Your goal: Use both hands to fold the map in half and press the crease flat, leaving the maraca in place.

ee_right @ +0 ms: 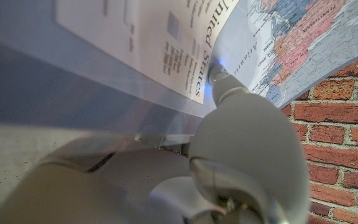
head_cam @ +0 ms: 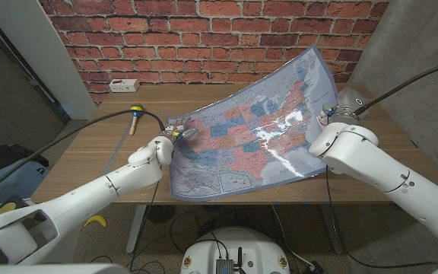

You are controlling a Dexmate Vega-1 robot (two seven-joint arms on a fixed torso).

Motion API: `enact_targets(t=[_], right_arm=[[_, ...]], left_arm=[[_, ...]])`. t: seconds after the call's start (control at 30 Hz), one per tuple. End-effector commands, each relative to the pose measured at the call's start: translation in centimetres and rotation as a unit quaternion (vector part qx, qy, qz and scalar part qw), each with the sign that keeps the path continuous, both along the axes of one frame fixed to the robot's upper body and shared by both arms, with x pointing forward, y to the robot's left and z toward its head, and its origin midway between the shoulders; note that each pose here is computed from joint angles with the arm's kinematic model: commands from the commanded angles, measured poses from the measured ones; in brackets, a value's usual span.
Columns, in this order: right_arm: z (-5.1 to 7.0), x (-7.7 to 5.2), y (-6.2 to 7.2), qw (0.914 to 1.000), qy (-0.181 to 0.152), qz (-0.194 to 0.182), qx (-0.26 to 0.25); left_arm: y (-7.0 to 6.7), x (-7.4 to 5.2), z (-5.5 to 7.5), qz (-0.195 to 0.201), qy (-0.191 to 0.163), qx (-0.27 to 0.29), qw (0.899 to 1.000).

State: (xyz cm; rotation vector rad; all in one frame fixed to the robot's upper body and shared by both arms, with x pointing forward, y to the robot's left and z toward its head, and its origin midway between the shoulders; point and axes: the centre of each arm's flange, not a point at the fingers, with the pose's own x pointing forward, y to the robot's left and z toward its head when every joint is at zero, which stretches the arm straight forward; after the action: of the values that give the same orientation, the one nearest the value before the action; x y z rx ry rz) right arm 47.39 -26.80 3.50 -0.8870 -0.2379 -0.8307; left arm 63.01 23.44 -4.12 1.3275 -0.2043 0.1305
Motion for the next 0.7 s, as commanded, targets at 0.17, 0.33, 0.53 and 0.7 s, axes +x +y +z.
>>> enact_targets(t=[0.17,0.33,0.53,0.7], right_arm=[[2.2,-1.0,2.6,0.9968,0.017,0.062,-0.047],[3.1,-1.4,4.1,0.9887,0.063,0.107,-0.085],[4.1,-1.8,5.9,0.9700,0.144,0.153,-0.122],[4.7,-2.1,7.2,0.9575,0.185,0.176,-0.134]], left_arm=[[-0.7,1.8,-2.2,-0.004,0.071,0.001,0.997],[-0.7,2.1,-2.2,-0.007,0.076,-0.002,0.997],[-0.9,2.4,-2.2,-0.013,0.075,-0.001,0.997],[-1.0,2.5,-2.2,-0.018,0.075,-0.001,0.997]])
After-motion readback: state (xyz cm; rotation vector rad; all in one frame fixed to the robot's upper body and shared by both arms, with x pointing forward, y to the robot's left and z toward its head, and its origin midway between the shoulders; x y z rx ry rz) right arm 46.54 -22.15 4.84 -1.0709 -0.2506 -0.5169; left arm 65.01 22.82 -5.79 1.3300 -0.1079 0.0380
